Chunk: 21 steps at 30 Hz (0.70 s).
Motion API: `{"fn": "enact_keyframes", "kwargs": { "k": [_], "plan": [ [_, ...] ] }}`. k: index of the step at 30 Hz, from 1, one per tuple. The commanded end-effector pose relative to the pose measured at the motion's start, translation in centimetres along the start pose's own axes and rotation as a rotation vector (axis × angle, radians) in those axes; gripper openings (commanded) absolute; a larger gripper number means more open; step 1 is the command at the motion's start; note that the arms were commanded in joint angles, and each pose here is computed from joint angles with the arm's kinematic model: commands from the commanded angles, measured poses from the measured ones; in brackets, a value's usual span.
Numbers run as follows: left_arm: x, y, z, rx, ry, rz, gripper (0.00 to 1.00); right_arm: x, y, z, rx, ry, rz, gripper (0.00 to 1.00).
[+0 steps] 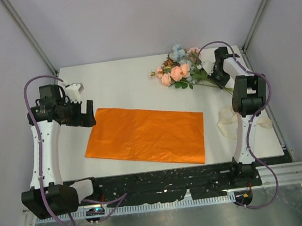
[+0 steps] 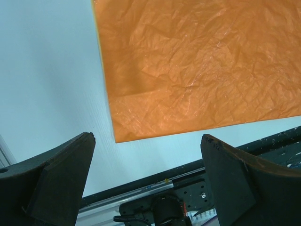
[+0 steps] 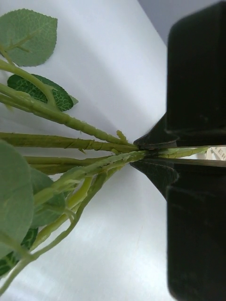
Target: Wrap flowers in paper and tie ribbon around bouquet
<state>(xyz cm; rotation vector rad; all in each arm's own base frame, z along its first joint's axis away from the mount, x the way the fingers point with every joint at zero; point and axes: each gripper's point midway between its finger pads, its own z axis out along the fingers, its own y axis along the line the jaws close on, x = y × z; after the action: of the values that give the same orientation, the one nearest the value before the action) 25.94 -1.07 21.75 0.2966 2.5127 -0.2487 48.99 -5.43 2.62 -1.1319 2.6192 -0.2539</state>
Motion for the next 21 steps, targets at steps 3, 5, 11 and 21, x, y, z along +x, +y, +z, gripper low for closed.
{"fn": "enact_keyframes", "kwargs": {
  "k": [3,5,11,21],
  "plan": [
    [-0.8,0.7,-0.1,-0.026,-0.029,0.022,1.00,0.5,-2.8,-2.8,0.055,-0.024,0.062,0.48],
    [-0.6,0.8,0.4,-0.030,-0.019,-0.005,1.00,-1.6,-2.9,-5.4,0.036,-0.106,0.104,0.77],
    [-1.0,-0.6,1.1,0.045,-0.047,-0.073,1.00,-3.9,0.6,-14.0,-0.086,-0.285,0.176,0.94],
    [-1.2,-3.0,2.9,0.192,-0.103,-0.161,1.00,-4.7,17.2,-12.1,-0.401,-0.255,0.117,0.95]
  ]
}}
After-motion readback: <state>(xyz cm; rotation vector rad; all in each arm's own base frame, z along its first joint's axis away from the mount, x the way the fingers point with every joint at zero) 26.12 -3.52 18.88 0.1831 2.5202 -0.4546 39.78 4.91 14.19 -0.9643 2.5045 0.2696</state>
